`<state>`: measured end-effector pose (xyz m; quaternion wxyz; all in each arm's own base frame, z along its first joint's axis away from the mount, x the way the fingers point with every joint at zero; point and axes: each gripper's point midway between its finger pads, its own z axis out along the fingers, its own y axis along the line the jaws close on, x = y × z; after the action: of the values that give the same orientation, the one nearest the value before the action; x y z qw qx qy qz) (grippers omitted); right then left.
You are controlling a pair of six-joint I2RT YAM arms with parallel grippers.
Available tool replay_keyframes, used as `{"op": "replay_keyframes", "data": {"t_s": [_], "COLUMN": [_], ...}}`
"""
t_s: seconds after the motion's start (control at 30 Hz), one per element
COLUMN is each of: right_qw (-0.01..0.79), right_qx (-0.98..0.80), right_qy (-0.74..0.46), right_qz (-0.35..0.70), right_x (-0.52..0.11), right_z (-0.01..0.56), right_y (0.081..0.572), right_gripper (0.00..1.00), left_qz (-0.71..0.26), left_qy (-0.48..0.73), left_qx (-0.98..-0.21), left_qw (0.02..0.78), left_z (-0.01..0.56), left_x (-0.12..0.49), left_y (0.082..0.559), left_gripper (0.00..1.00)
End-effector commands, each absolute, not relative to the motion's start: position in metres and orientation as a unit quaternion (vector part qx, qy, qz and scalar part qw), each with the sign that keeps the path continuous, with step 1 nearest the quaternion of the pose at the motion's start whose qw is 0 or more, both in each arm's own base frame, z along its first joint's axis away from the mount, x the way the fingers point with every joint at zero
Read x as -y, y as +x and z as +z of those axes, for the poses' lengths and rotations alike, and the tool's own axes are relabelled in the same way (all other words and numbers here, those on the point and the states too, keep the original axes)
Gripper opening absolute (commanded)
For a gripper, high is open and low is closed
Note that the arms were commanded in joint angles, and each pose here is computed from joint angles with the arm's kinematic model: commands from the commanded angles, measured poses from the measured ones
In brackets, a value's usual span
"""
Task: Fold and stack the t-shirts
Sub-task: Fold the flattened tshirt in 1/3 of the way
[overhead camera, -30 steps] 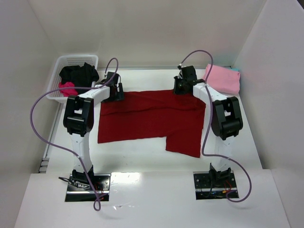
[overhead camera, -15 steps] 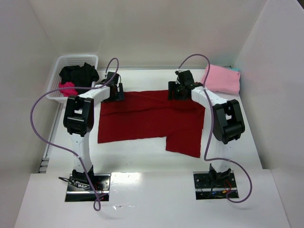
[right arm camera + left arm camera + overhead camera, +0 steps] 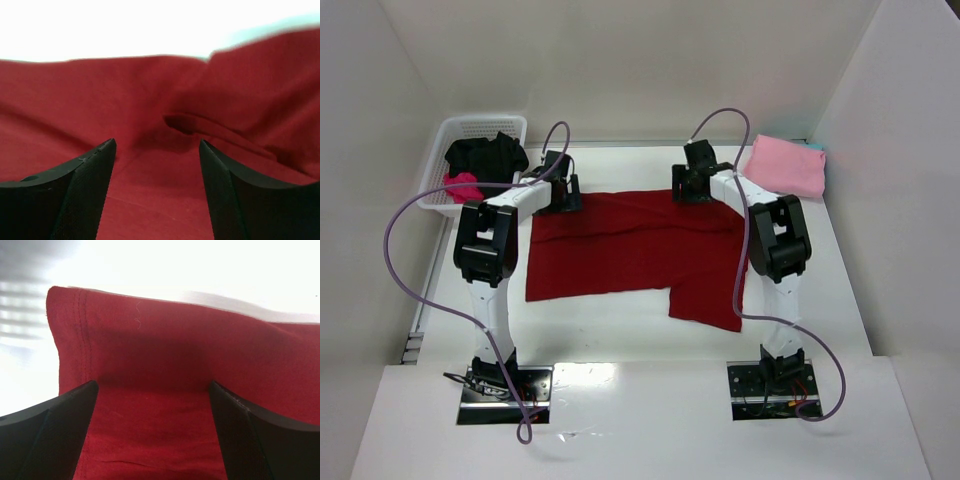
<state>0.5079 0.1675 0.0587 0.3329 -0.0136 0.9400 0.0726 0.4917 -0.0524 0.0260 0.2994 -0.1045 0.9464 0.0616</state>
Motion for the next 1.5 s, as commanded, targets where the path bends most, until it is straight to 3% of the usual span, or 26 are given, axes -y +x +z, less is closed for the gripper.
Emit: {"op": "replay_keyframes", "data": {"t_s": [0.0, 0.2, 0.3, 0.37, 0.43, 0.67, 0.87, 0.97, 1.0, 1.1, 1.37, 1.47], "right_qw": [0.333, 0.332, 0.342, 0.344, 0.342, 0.331, 0.339, 0.335, 0.335, 0.335, 0.322, 0.327], "right_qx": [-0.942, -0.942, -0.938, -0.937, -0.938, -0.942, -0.938, -0.939, -0.939, -0.939, -0.944, -0.942], "right_qy": [0.01, 0.03, 0.046, 0.048, 0.048, 0.052, 0.06, 0.058, 0.062, 0.062, 0.055, 0.054], "right_qz": [0.042, 0.037, 0.034, 0.029, 0.028, 0.026, 0.038, 0.044, 0.046, 0.046, 0.045, 0.052], "right_x": [-0.159, -0.156, -0.153, -0.151, -0.153, -0.154, -0.159, -0.167, -0.168, -0.168, -0.169, -0.169], "right_z": [0.065, 0.057, 0.058, 0.058, 0.059, 0.047, 0.052, 0.047, 0.047, 0.047, 0.043, 0.059], "right_y": [0.51, 0.508, 0.51, 0.51, 0.515, 0.518, 0.525, 0.526, 0.526, 0.526, 0.525, 0.52], "right_gripper": [0.72, 0.6, 0.46, 0.42, 0.42, 0.71, 0.71, 0.56, 0.45, 0.27, 0.04, 0.01], "left_qz": [0.058, 0.06, 0.06, 0.06, 0.06, 0.062, 0.061, 0.061, 0.061, 0.062, 0.062, 0.062], "left_qy": [-0.094, -0.089, -0.089, -0.089, -0.089, -0.093, -0.094, -0.094, -0.094, -0.093, -0.093, -0.093], "left_qx": [-0.954, -0.955, -0.955, -0.955, -0.955, -0.956, -0.954, -0.954, -0.954, -0.956, -0.956, -0.956], "left_qw": [0.278, 0.277, 0.277, 0.277, 0.277, 0.273, 0.277, 0.277, 0.277, 0.272, 0.272, 0.272], "left_z": [0.013, 0.013, 0.013, 0.013, 0.013, 0.01, 0.014, 0.014, 0.014, 0.01, 0.01, 0.01], "left_x": [0.053, 0.053, 0.053, 0.053, 0.053, 0.048, 0.048, 0.048, 0.048, 0.048, 0.048, 0.048], "left_y": [0.486, 0.486, 0.486, 0.486, 0.486, 0.484, 0.485, 0.485, 0.485, 0.481, 0.481, 0.481], "left_gripper": [0.99, 0.99, 0.99, 0.99, 0.99, 0.99, 0.99, 0.99, 0.99, 0.99, 0.99, 0.99]}}
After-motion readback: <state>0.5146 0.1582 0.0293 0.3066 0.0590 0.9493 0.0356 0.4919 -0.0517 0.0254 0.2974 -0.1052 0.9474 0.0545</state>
